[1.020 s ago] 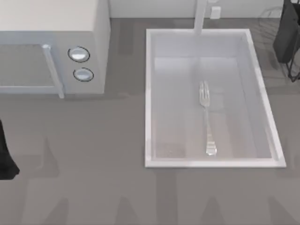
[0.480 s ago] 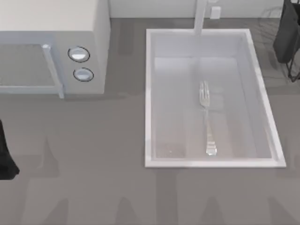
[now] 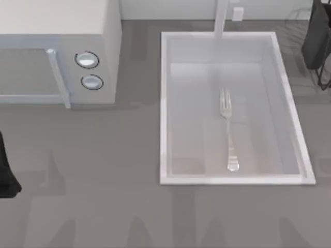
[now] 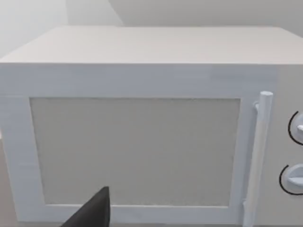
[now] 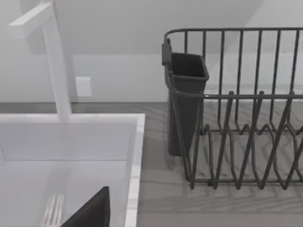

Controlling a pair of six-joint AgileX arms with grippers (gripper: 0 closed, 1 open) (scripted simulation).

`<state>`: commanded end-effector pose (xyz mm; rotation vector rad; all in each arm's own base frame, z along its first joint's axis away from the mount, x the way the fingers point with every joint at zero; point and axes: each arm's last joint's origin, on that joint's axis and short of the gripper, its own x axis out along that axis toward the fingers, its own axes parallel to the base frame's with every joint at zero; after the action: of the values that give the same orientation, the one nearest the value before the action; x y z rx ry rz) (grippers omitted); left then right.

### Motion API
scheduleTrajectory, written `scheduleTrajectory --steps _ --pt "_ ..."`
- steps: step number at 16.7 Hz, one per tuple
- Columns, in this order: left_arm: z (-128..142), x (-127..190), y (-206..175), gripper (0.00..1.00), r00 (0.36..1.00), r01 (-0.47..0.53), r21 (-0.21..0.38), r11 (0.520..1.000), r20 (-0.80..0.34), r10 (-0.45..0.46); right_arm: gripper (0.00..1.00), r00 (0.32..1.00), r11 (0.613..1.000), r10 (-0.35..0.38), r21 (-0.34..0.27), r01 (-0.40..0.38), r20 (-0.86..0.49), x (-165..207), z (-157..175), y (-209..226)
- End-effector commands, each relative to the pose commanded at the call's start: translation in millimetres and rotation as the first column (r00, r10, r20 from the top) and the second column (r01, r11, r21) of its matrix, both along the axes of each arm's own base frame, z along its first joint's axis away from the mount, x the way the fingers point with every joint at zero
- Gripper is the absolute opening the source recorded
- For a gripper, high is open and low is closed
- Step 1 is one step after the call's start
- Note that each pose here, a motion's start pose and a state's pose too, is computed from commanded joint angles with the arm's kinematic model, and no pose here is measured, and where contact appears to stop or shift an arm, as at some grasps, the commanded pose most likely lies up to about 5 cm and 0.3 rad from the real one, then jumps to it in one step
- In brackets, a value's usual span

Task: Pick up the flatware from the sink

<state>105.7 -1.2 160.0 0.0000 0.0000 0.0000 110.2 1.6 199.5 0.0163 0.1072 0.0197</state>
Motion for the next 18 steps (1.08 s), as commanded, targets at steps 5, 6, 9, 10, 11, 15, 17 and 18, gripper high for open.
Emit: scheduleTrajectory --steps 5,6,9,10,11,15,17,18 --pt "0 0 0 1.0 1.0 0.0 0.0 1.0 0.0 0.0 1.0 0.976 0.999 0.038 0.032 -0.032 -0.214 33 69 8" --pt "0 0 0 1.0 1.0 0.0 0.0 1.0 0.0 0.0 1.0 0.963 0.999 0.047 0.039 -0.038 -0.265 45 83 12" --pt "0 0 0 1.0 1.0 0.0 0.0 1.0 0.0 0.0 1.0 0.9 0.997 0.072 0.061 -0.05 -0.43 94 119 25" --pt "0 0 0 1.0 1.0 0.0 0.0 1.0 0.0 0.0 1.0 0.871 0.996 0.079 0.068 -0.053 -0.485 114 127 31" --pt "0 0 0 1.0 1.0 0.0 0.0 1.0 0.0 0.0 1.0 0.837 0.996 0.085 0.073 -0.054 -0.54 135 133 38" --pt "0 0 0 1.0 1.0 0.0 0.0 1.0 0.0 0.0 1.0 0.667 0.995 0.094 0.083 -0.048 -0.739 224 130 75" --pt "0 0 0 1.0 1.0 0.0 0.0 1.0 0.0 0.0 1.0 0.567 0.996 0.088 0.078 -0.041 -0.819 264 112 96" --pt "0 0 0 1.0 1.0 0.0 0.0 1.0 0.0 0.0 1.0 0.516 0.997 0.082 0.073 -0.037 -0.853 282 100 107"
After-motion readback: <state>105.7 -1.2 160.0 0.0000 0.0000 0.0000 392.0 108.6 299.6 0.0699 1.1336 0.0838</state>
